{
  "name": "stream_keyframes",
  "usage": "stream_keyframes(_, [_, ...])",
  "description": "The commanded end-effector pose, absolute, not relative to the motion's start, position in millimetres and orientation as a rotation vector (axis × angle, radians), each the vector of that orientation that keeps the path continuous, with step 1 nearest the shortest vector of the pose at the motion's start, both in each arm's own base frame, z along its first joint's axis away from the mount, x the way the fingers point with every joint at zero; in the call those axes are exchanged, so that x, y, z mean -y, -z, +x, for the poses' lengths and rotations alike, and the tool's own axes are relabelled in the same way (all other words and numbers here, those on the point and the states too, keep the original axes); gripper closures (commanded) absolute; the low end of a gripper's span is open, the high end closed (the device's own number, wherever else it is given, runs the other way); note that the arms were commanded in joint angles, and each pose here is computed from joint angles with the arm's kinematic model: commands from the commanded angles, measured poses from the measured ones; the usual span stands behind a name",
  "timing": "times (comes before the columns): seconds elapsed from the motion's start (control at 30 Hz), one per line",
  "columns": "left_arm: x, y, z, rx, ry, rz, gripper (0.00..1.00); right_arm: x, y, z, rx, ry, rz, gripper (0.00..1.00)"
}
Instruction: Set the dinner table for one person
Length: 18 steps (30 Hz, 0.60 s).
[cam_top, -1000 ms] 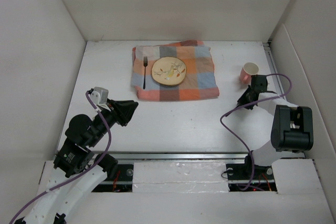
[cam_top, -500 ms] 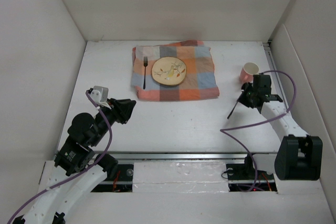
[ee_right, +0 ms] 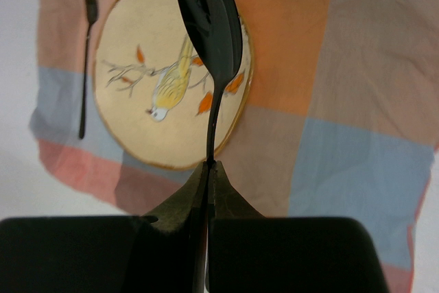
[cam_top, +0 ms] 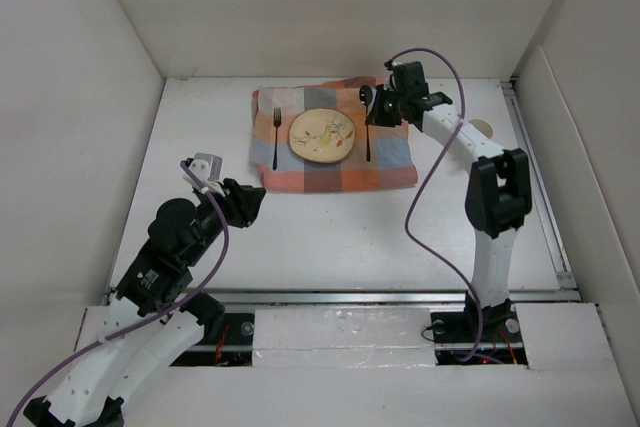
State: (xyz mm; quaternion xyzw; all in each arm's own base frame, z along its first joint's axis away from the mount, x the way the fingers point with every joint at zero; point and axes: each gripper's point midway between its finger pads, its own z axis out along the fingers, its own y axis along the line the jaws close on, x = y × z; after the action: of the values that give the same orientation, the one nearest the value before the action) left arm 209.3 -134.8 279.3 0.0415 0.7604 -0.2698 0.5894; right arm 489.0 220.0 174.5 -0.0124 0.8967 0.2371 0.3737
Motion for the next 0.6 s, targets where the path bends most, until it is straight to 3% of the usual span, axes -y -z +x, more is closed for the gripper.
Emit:
stream_keyframes(0.0, [130.3,-294.8,217.8,-1.717,0.614,0.070,0.69,-220.1,-155.6,512.1,-2.351,-0.590,-0.092,1.00])
stream_keyframes(0.57, [135.7,-282.0,226.2,-1.769,0.595,0.081,0.69,-223.8,-96.5,550.6,-2.420,-0.592,-0.043,1.00])
